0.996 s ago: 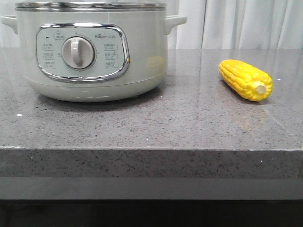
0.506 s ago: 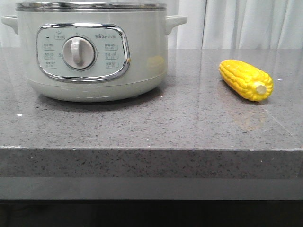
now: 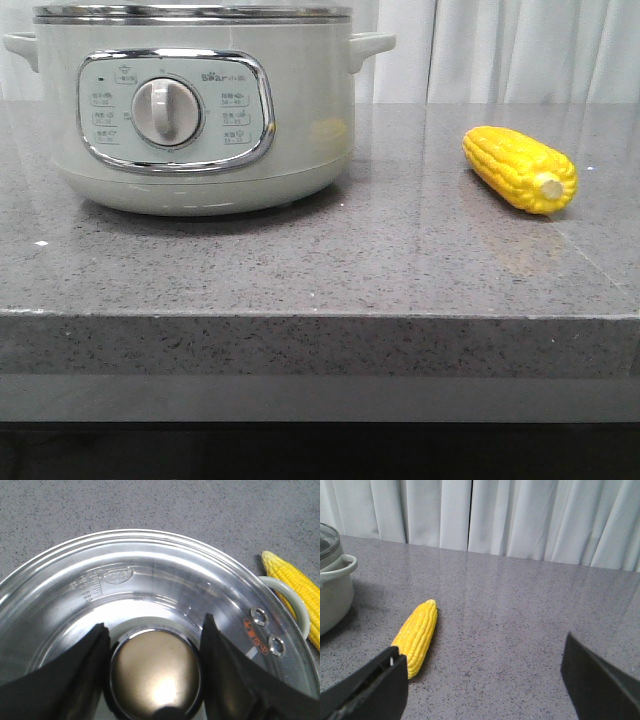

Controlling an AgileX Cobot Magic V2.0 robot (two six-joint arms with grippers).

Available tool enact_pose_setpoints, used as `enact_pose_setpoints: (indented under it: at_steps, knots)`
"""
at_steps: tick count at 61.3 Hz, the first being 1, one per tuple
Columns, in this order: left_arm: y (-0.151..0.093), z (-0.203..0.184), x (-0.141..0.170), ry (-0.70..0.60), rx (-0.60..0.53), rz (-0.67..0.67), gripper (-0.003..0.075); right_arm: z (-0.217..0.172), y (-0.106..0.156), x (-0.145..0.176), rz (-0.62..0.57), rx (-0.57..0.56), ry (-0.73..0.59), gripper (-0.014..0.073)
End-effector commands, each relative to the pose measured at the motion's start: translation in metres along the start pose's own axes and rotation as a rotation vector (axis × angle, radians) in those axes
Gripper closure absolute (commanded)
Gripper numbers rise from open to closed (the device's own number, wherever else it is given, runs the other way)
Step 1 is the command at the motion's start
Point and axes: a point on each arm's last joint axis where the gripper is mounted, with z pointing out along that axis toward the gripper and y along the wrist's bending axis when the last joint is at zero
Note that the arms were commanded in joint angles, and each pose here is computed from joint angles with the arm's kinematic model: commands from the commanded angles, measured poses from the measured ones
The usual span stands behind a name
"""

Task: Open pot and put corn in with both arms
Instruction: 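Lift the glass lid off the pot with the left gripper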

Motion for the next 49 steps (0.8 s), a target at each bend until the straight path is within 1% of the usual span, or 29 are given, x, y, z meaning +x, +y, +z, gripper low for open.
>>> enact_pose_setpoints:
  at_steps: [1, 30, 37, 49]
  knots:
    - [-0.009, -0.032, -0.018, -0.138, 0.003, 0.008, 0.0541, 0.0, -0.001, -0.015, -0.011, 0.013, -0.087, -0.0039]
    - [-0.013, -0.062, -0.028, -0.257, -0.008, 0.016, 0.0541, 0.0, -0.001, -0.015, -0.011, 0.013, -0.087, -0.0039]
    - [-0.016, -0.078, -0.029, -0.281, -0.006, 0.022, 0.0541, 0.0, -0.001, -0.015, -0.011, 0.013, -0.087, -0.0039]
    - [-0.026, -0.122, -0.023, -0.29, 0.006, 0.041, 0.0541, 0.0, -0.001, -0.015, -0.011, 0.013, -0.087, -0.0039]
